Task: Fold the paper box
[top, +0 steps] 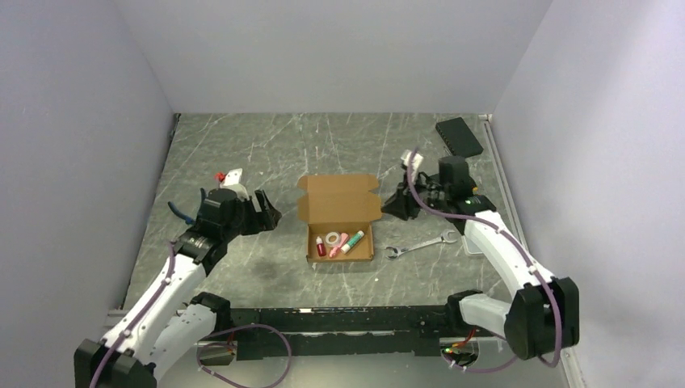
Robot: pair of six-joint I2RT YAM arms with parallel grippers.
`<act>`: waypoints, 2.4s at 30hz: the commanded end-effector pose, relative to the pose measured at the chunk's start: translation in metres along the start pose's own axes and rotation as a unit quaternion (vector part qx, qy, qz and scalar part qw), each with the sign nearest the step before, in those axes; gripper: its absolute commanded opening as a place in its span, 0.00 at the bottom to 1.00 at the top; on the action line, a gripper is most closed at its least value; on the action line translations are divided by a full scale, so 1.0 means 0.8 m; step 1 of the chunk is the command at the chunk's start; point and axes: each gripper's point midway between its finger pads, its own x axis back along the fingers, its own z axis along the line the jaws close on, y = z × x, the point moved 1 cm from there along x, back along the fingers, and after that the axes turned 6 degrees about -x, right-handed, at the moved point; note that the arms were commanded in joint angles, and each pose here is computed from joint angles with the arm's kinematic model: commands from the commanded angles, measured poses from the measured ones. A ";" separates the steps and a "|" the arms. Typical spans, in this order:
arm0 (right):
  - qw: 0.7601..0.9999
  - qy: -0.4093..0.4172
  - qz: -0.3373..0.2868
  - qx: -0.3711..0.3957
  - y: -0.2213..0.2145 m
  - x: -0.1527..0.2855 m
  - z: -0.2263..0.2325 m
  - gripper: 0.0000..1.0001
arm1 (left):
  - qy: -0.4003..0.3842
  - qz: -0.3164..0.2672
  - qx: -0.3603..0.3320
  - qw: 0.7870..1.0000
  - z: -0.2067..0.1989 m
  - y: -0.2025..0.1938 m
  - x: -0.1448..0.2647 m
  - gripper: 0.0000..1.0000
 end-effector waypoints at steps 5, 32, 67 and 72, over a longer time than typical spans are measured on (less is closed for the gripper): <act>0.974 -0.128 -0.107 -0.153 0.015 0.024 -0.093 0.24 | -0.009 -0.016 0.071 0.997 -0.005 0.011 -0.056 0.72; 0.967 0.060 -0.011 -0.248 -0.022 -0.058 -0.091 0.35 | -0.185 0.036 0.054 0.981 -0.057 -0.022 -0.113 0.58; 0.991 0.081 0.016 -0.109 -0.023 -0.040 -0.064 0.49 | -0.244 0.047 0.025 0.968 -0.071 -0.047 -0.079 0.62; 0.992 0.082 0.022 -0.097 -0.025 -0.042 -0.061 0.50 | -0.239 0.047 0.038 0.969 -0.070 -0.049 -0.078 0.62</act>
